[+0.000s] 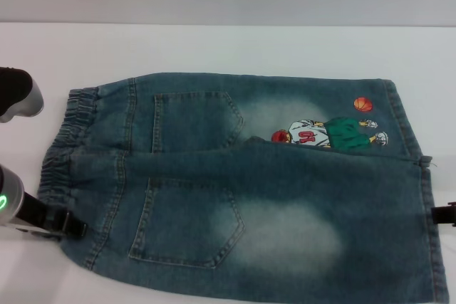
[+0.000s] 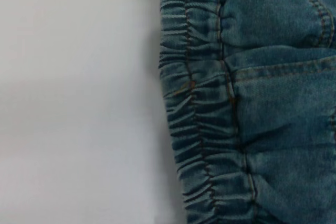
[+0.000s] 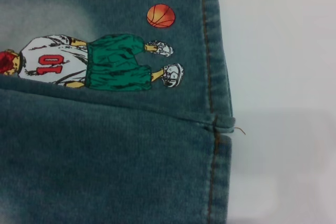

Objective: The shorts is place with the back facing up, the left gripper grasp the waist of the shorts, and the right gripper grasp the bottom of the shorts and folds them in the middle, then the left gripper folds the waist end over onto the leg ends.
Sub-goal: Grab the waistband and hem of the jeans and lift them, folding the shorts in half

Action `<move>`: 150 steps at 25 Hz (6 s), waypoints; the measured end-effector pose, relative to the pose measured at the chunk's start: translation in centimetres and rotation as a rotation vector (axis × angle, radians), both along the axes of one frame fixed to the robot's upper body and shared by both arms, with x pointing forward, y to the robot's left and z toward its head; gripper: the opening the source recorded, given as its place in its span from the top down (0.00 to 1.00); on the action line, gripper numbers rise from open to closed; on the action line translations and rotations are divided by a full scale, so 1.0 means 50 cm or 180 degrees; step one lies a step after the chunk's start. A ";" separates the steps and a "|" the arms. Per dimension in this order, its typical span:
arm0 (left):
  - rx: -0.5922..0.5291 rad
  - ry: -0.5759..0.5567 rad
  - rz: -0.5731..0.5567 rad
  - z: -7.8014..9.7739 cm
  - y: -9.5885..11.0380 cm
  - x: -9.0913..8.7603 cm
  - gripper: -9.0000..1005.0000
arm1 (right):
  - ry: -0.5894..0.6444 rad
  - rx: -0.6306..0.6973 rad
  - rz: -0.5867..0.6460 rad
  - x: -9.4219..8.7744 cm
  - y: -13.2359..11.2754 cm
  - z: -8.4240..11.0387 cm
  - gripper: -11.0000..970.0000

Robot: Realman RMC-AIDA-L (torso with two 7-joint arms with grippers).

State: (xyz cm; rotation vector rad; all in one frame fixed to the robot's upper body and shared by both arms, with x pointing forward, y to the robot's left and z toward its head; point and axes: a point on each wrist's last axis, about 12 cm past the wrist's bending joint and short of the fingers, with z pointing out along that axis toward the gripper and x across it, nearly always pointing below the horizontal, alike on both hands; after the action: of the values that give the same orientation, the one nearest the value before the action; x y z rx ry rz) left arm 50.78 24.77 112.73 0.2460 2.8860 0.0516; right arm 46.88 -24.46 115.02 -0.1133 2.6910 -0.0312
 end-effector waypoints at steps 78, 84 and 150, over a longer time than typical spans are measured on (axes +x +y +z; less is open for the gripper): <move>-0.0115 -0.0361 -0.0236 0.064 -0.048 0.008 0.76 | 0.0615 -0.0060 0.0376 -0.054 0.063 -0.017 0.33; -0.0112 -0.0363 -0.0246 0.065 -0.050 0.010 0.76 | 0.0650 -0.0085 0.0372 -0.055 0.061 -0.018 0.33; -0.0159 -0.0351 -0.0373 0.064 -0.068 0.018 0.76 | 0.0815 -0.0024 0.0415 -0.044 0.074 -0.056 0.33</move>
State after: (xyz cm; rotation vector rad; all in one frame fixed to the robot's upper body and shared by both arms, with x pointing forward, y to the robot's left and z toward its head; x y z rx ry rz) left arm 51.66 21.39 115.95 0.3899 2.7538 -0.0268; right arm 44.69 -20.78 112.21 -0.3146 2.9322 0.0142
